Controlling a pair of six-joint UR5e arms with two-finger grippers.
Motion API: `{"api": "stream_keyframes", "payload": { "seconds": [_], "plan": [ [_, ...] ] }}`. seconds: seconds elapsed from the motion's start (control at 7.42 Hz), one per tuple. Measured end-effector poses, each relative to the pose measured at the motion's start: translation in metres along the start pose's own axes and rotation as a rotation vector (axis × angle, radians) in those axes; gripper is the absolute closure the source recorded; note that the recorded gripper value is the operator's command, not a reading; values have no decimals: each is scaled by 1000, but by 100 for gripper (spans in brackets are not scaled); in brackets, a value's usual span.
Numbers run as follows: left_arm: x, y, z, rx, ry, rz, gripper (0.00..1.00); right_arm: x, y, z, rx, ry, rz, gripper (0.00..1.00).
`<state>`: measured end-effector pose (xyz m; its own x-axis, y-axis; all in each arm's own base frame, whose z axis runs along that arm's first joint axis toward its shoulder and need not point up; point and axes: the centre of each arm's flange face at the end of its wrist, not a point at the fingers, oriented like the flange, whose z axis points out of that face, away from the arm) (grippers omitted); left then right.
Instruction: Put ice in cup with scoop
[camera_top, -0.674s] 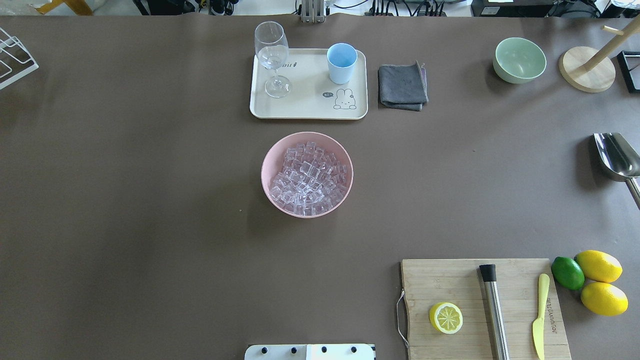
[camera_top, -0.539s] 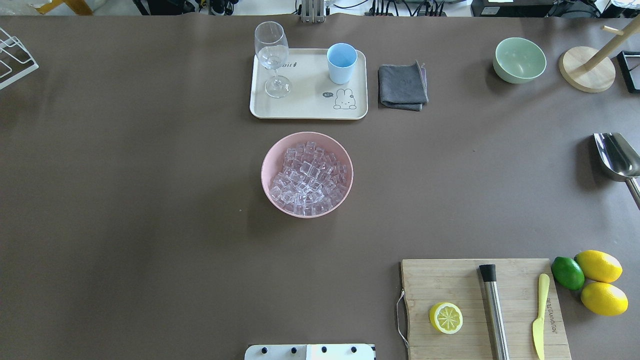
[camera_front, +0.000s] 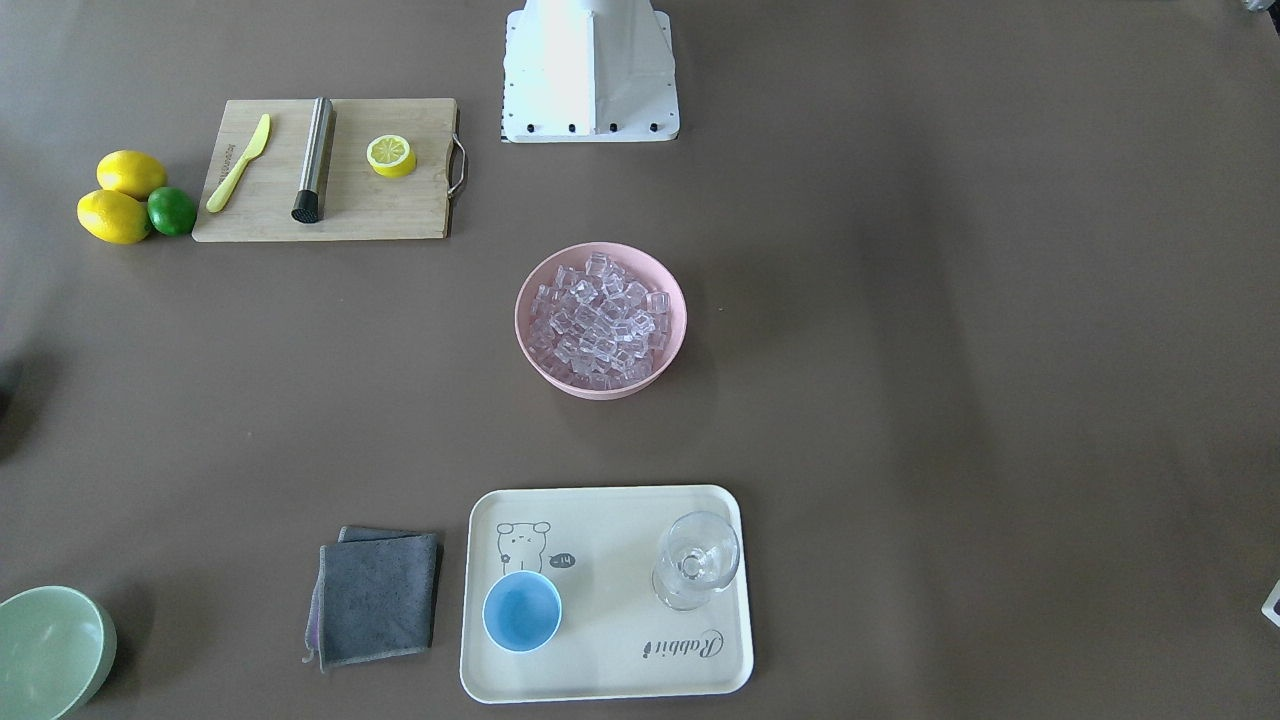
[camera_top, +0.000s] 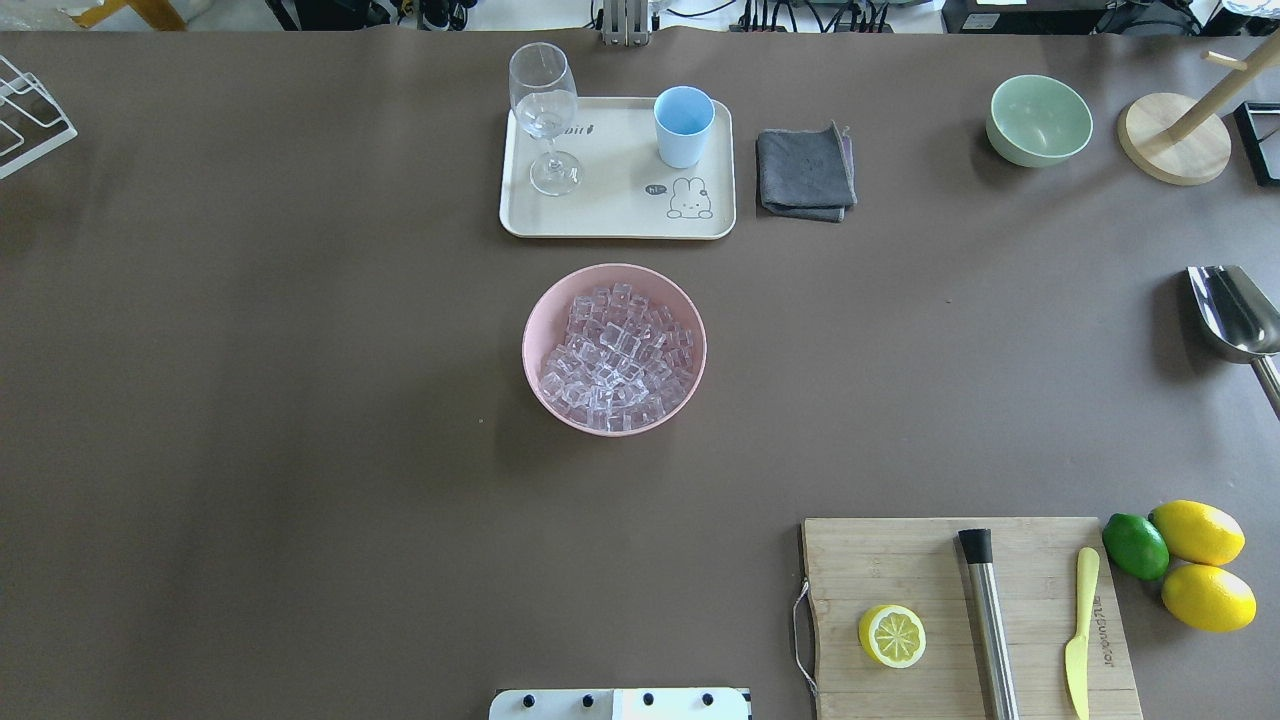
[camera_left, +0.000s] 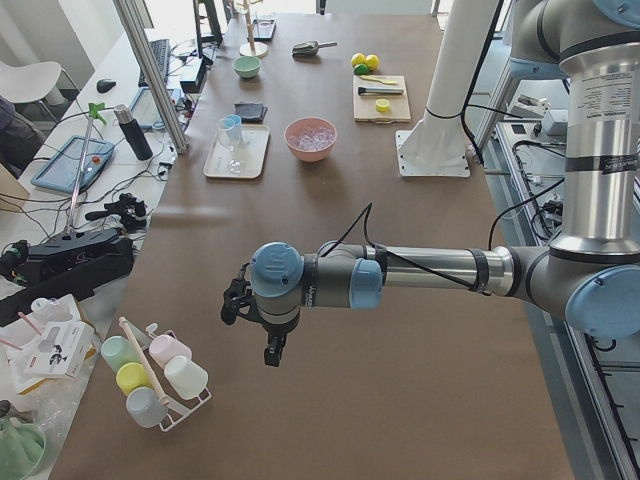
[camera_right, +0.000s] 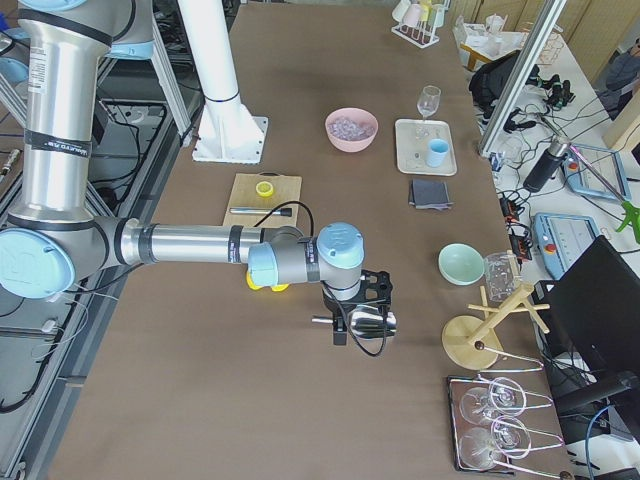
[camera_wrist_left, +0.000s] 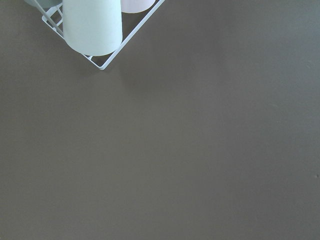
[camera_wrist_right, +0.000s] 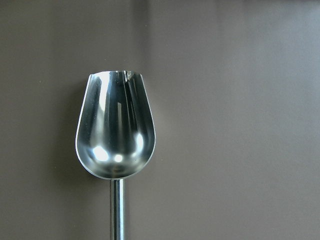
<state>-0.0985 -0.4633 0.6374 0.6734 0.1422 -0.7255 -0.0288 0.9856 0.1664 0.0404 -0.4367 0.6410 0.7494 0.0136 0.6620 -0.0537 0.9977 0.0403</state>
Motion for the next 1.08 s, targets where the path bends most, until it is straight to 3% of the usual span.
{"api": "stream_keyframes", "payload": {
  "seconds": [0.67, 1.08],
  "plan": [
    [15, -6, 6, -8, 8, 38, 1, 2, 8, 1, 3, 1, -1, 0],
    [74, -44, 27, -6, 26, 209, 1, 6, 29, 14, 86, -19, 44, 0]
  ]
}}
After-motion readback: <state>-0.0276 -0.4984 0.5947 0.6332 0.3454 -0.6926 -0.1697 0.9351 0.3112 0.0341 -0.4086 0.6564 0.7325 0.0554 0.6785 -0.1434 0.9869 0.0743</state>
